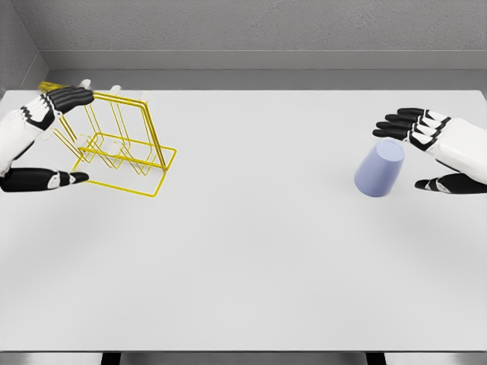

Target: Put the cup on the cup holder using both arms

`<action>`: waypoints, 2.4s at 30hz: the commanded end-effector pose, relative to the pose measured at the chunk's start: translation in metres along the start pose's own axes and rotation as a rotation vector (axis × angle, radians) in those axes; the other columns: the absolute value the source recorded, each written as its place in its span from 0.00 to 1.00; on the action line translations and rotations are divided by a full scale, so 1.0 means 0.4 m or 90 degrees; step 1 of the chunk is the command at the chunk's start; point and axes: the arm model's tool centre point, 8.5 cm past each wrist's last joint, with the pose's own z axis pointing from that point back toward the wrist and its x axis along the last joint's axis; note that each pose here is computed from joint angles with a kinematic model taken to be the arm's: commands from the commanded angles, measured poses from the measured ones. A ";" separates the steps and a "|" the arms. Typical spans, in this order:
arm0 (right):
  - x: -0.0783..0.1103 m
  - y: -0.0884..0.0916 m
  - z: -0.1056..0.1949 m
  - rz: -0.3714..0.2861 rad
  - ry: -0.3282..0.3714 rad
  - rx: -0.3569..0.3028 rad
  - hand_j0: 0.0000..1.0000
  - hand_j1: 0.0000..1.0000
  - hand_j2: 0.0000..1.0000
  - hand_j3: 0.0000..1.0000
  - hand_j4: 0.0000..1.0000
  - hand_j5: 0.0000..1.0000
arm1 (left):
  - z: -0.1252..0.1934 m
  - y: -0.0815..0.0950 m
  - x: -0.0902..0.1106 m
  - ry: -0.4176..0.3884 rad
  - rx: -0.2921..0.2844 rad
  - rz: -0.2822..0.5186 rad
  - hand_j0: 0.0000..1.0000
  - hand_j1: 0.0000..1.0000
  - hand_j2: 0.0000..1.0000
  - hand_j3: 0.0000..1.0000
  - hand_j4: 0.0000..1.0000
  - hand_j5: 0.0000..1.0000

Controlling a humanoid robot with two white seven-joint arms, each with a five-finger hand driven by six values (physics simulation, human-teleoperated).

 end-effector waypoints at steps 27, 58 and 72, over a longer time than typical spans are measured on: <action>-0.097 -0.039 -0.214 0.233 0.034 0.318 1.00 1.00 1.00 1.00 1.00 1.00 | -0.103 -0.201 0.057 -0.075 -0.038 0.309 1.00 1.00 1.00 1.00 1.00 1.00; -0.133 0.085 -0.223 0.213 0.048 0.400 0.83 0.83 0.83 0.83 0.83 0.83 | -0.126 -0.409 0.108 -0.016 -0.080 0.545 1.00 1.00 1.00 1.00 1.00 1.00; -0.134 0.087 -0.225 0.214 0.048 0.402 0.68 0.68 0.68 0.68 0.68 0.68 | -0.089 -0.453 0.062 0.098 -0.100 0.592 1.00 1.00 1.00 1.00 1.00 1.00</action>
